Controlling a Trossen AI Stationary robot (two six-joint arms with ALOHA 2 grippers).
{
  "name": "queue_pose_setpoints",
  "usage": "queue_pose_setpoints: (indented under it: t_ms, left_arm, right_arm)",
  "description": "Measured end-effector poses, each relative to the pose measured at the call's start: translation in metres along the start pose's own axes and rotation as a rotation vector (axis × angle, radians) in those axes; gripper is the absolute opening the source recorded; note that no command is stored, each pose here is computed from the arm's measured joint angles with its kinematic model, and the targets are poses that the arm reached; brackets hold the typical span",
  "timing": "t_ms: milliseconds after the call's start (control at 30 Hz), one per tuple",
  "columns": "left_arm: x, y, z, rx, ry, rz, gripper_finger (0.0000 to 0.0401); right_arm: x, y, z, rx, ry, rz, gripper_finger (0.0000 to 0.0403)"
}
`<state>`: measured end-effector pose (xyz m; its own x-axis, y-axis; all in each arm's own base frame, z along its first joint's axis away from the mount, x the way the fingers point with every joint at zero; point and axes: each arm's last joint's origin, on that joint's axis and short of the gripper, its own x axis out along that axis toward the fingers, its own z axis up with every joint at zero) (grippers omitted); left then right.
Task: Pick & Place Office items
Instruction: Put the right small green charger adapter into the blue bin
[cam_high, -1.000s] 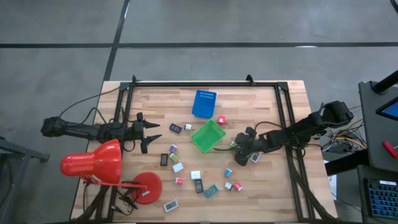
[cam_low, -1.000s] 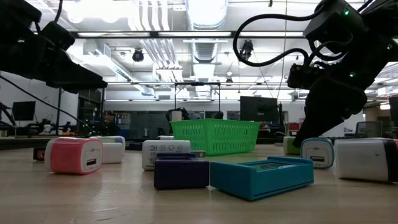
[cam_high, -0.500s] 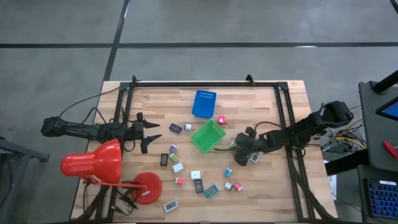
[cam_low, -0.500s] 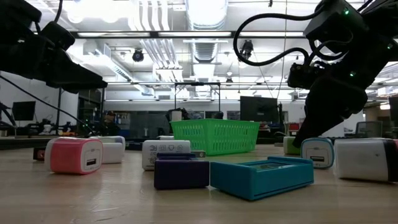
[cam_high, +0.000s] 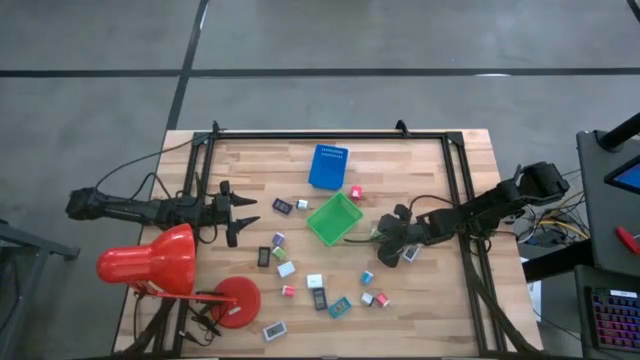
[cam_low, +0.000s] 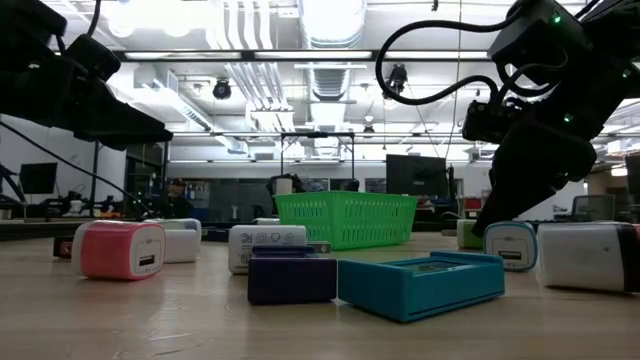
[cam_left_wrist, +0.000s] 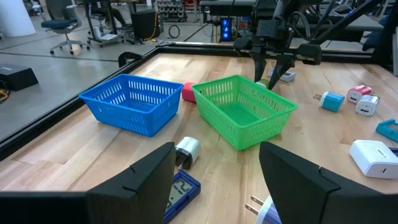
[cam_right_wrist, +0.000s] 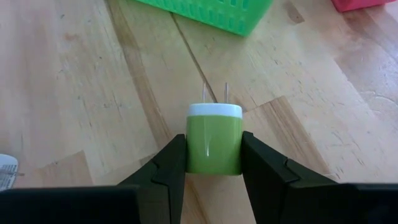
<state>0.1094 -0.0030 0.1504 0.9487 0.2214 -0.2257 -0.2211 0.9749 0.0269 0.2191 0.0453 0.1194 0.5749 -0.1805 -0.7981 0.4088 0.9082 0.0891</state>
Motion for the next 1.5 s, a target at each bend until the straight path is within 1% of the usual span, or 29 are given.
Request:
queue_pose_setpoints:
  t_ms: [200,333,433,733,1000,1167,1233,1400,1500]
  left_arm:
    - [0.0,0.0,0.0,0.0,0.0,0.0,0.0239]
    - [0.0,0.0,0.0,0.0,0.0,0.0,0.0239]
    - [0.0,0.0,0.0,0.0,0.0,0.0,0.0239]
    - [0.0,0.0,0.0,-0.001,-0.003,0.0,0.0239]
    - [0.0,0.0,0.001,-0.003,-0.01,0.0,0.0239]
    - [0.0,0.0,0.002,0.008,-0.034,0.002,0.0239]
    - [0.001,0.0,0.001,0.0,-0.069,0.0,0.0239]
    - [0.001,-0.001,0.007,0.007,-0.121,0.0,0.0239]
    - [0.0,-0.001,0.01,0.005,-0.155,-0.001,0.0239]
  right_arm:
    - [0.0,0.0,0.0,-0.007,0.0,0.003,0.0117]
    - [-0.001,0.004,-0.002,-0.048,-0.027,0.002,0.0117]
    - [-0.002,0.009,-0.003,-0.086,-0.051,0.024,0.0117]
    - [-0.009,0.024,-0.008,-0.139,-0.219,0.04,0.0117]
    - [-0.015,0.031,-0.003,-0.197,-0.462,0.096,0.0117]
    - [-0.024,0.026,0.0,-0.24,-0.671,0.143,0.0117]
    - [-0.028,0.021,0.0,-0.249,-0.743,0.146,0.0117]
    - [-0.031,0.009,0.004,-0.285,-0.851,0.125,0.0117]
    - [-0.032,0.003,0.012,-0.317,-0.895,0.143,0.0117]
